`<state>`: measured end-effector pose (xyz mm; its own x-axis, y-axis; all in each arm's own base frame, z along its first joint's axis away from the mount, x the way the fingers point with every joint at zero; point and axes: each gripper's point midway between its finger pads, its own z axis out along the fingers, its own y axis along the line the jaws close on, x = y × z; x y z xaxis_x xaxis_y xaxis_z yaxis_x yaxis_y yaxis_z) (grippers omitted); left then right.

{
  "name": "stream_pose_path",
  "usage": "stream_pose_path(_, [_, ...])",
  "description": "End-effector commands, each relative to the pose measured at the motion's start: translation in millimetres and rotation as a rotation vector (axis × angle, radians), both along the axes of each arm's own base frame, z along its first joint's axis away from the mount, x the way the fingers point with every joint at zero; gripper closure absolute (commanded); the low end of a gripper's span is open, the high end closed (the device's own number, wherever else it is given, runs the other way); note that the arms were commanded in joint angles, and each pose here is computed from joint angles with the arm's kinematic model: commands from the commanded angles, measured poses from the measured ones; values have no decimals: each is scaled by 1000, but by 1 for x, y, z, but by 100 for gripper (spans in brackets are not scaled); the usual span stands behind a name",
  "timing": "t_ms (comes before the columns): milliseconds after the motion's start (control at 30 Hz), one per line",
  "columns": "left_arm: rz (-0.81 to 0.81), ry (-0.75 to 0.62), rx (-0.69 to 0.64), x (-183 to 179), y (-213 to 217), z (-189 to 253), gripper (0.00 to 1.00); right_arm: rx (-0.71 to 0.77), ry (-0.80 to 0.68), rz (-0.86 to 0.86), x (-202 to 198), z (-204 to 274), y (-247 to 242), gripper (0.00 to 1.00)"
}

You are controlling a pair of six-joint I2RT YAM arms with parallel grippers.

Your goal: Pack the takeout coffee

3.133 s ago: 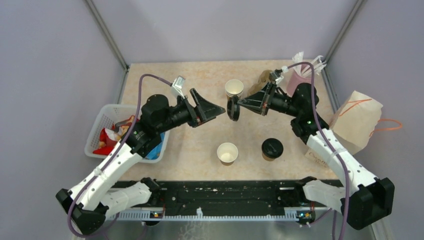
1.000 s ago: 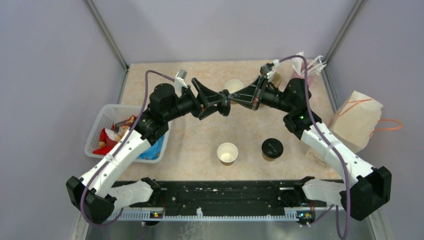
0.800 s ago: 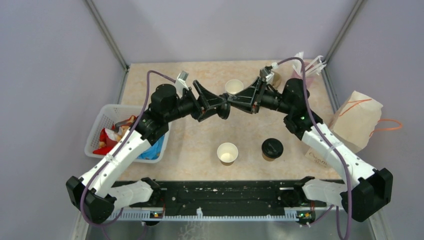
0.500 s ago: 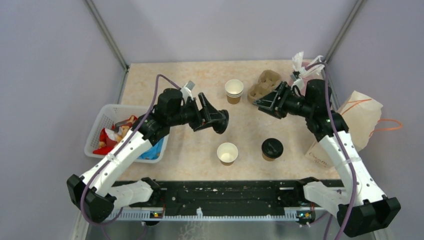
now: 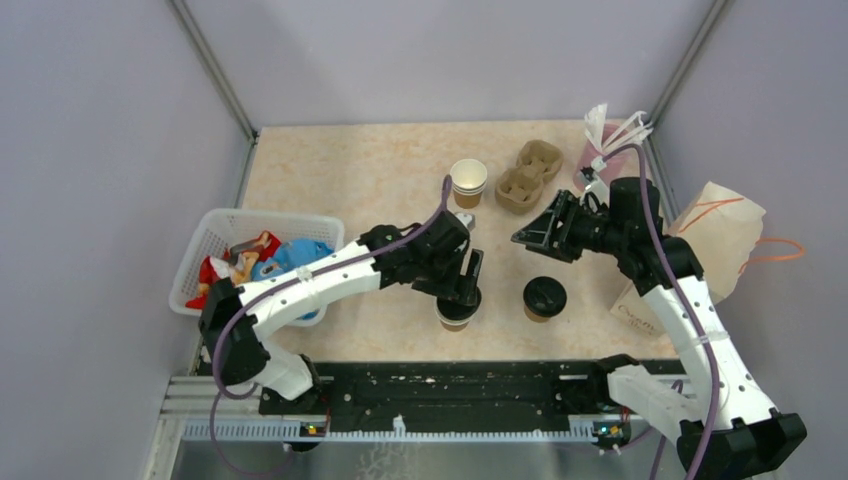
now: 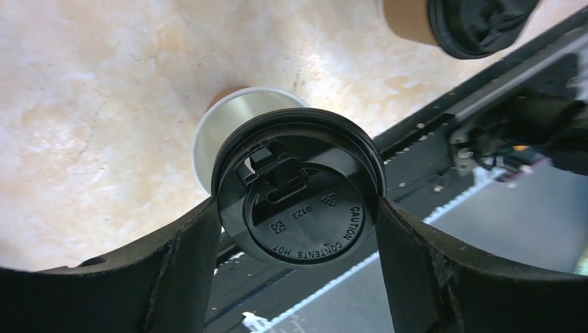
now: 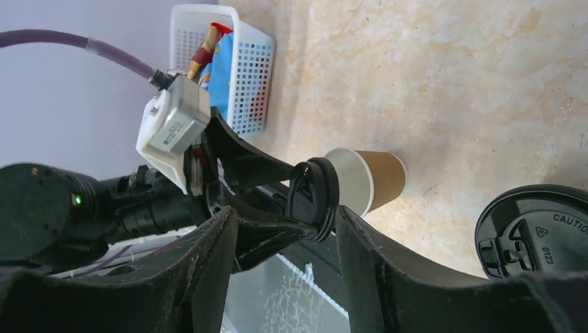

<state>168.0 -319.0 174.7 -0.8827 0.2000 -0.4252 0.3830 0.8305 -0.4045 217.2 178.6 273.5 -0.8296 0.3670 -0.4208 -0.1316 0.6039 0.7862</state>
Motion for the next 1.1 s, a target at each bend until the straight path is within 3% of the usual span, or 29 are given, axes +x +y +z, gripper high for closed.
stream_pose_path(0, [-28,-154,169,13,11,-1,23,-26,-46,-3,0,7,-4,46])
stream_pose_path(500, [-105,-256,330,5,-3,-23,19,-13,-42,-5,2,5,-2,46])
stream_pose_path(1067, [-124,-252,360,8,-9,-36,18,-9,-35,7,0,1,-1,46])
